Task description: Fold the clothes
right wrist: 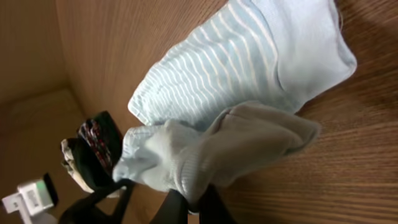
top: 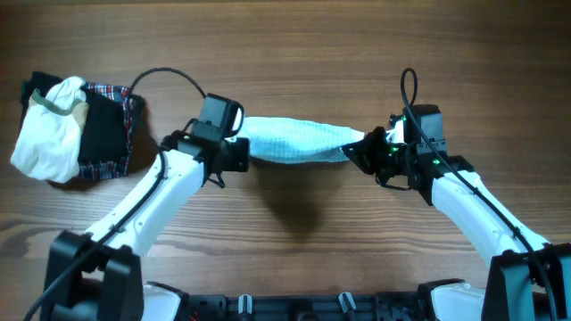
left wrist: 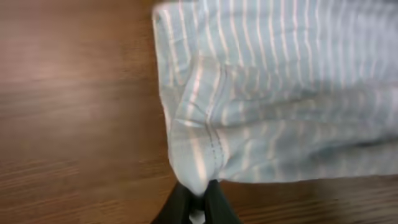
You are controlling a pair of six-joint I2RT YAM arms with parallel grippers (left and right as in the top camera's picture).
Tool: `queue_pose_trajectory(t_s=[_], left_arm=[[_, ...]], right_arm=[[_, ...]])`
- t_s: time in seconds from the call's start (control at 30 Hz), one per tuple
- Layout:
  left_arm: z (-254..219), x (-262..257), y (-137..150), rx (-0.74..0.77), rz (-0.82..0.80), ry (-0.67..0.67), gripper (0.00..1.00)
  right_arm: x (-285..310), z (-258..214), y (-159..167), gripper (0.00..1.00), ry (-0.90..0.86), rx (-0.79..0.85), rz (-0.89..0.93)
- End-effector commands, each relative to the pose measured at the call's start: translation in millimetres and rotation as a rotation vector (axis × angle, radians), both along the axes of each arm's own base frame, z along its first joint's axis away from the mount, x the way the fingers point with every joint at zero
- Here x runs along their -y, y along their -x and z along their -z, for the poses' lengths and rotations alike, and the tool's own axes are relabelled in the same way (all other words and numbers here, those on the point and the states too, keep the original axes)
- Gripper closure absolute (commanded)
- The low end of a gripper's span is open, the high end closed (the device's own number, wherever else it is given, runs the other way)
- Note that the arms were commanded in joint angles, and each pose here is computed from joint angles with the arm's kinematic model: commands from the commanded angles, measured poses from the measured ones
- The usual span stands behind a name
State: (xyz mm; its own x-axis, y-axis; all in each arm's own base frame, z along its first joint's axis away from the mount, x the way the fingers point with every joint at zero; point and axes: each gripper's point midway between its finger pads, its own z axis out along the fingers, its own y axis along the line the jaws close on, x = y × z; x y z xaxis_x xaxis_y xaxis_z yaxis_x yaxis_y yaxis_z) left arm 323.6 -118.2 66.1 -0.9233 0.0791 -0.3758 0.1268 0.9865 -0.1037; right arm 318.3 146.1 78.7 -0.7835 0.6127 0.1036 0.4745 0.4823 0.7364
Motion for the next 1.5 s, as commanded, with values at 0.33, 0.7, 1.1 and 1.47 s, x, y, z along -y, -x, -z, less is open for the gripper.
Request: queue_pose_trajectory(t_s=[0.33, 0.7, 1.1, 1.47], left_arm=[[-39.1, -1.1, -44.7, 0.174, -0.098, 0.17, 0.95], [7.9, 1.6, -60.2, 0.121, -0.098, 0.141, 0.92], [17.1, -7.5, -85.3, 0.205, -0.122, 0.076, 0.27], [-5.9, -0.1, -74.1, 0.188, -0.09, 0.122, 0.22]], right_arm=[[1.6, 3.7, -0.7, 0.96, -0.014, -0.042, 0.032], [12.1, 32.9, -10.7, 0.95, 0.048, -0.087, 0.099], [13.8, 29.9, -32.8, 0.51, 0.056, 0.007, 0.119], [2.9, 24.4, -27.4, 0.66, 0.166, 0.244, -0.199]])
